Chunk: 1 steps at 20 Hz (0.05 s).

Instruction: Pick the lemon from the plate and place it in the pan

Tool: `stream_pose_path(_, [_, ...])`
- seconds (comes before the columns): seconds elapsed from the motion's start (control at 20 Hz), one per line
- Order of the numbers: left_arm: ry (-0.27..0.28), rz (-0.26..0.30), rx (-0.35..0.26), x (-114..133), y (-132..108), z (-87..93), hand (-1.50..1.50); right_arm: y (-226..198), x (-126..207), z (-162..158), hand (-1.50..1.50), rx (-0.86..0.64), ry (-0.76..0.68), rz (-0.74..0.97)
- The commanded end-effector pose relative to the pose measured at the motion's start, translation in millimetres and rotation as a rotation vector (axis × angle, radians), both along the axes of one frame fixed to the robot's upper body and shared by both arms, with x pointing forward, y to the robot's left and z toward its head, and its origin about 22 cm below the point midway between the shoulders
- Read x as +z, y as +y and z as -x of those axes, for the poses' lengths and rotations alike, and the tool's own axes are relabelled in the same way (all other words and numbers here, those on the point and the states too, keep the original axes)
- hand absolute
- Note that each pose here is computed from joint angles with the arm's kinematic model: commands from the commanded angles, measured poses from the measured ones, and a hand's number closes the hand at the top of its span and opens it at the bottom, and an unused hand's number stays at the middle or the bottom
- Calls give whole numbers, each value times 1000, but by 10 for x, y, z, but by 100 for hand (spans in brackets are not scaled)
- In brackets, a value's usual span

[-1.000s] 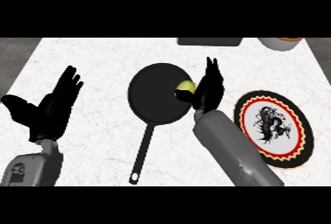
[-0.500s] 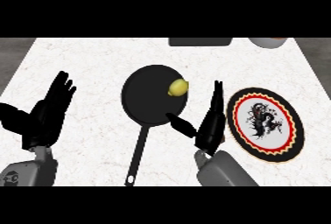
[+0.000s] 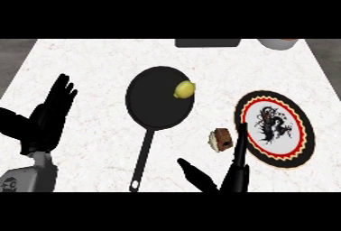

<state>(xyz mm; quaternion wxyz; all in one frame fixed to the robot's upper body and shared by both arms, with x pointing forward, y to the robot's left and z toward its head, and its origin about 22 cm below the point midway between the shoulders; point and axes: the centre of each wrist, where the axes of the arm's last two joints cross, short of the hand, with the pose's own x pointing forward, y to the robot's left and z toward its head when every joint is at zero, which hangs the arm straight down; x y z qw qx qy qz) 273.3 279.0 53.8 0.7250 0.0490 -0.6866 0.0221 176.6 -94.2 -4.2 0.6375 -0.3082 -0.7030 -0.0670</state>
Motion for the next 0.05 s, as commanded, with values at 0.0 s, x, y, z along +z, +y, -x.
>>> stream_pose_path(0.0, [-1,12,1,320,-124,-91,0,-101,157,60,-150,-48,-11,-3])
